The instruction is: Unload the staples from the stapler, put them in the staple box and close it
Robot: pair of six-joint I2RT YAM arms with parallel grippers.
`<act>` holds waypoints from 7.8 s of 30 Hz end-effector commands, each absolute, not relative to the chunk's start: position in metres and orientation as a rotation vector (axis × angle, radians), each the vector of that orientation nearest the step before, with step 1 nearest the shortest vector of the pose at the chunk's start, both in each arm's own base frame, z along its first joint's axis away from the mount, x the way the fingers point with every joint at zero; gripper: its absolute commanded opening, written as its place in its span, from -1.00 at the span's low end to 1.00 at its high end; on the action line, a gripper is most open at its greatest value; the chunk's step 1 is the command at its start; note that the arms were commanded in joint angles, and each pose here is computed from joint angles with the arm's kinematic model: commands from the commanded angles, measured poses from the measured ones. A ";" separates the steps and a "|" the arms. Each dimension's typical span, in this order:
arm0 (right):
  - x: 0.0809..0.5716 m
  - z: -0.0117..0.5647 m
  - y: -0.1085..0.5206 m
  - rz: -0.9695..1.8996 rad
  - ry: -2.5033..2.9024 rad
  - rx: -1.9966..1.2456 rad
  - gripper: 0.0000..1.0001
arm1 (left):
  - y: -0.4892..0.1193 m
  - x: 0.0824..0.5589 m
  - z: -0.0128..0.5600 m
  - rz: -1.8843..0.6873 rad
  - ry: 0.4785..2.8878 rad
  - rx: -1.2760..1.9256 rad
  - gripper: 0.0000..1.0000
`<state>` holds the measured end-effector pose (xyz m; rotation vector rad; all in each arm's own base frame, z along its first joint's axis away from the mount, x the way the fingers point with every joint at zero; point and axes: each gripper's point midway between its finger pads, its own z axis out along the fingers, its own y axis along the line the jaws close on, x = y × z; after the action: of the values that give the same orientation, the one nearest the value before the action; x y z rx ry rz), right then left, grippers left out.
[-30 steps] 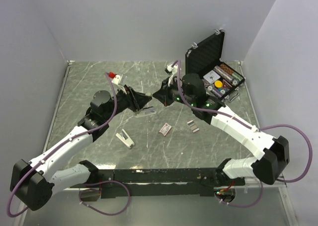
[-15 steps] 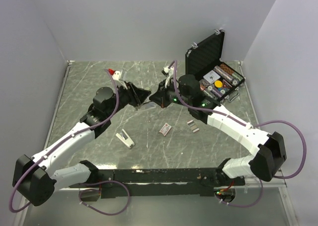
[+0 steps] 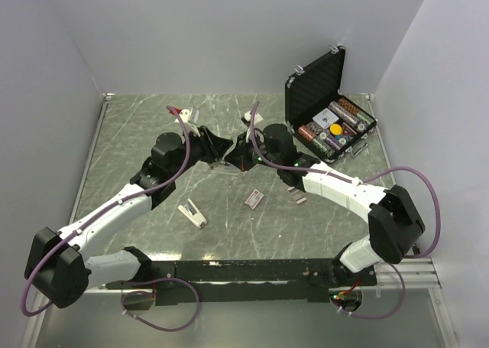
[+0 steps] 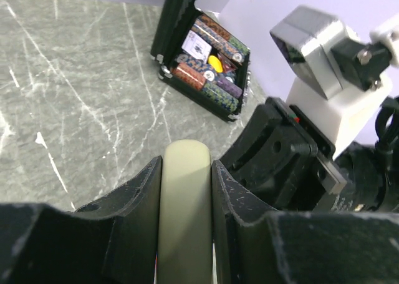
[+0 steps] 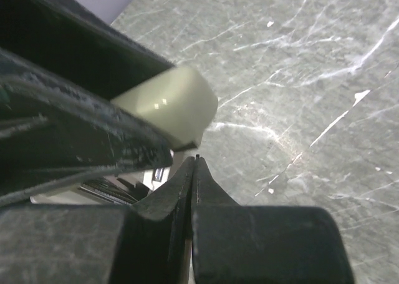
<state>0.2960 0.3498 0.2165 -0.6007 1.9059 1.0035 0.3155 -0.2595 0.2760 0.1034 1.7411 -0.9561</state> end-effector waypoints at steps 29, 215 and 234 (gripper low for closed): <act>0.257 0.174 0.383 1.401 1.930 -0.619 -1.00 | -0.254 0.353 0.225 -0.726 1.753 -0.125 -0.99; 0.253 0.182 0.280 0.924 2.078 -0.478 -0.60 | -0.131 0.415 0.157 -0.099 2.173 -0.423 0.21; 0.231 0.177 0.361 0.996 2.131 -0.860 -0.04 | -0.122 0.272 0.156 -0.561 2.137 -0.757 0.26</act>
<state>0.2391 0.3330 0.1707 -0.7259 2.1605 0.9711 0.2849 -0.1203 0.1440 -0.6391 2.1962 -0.4476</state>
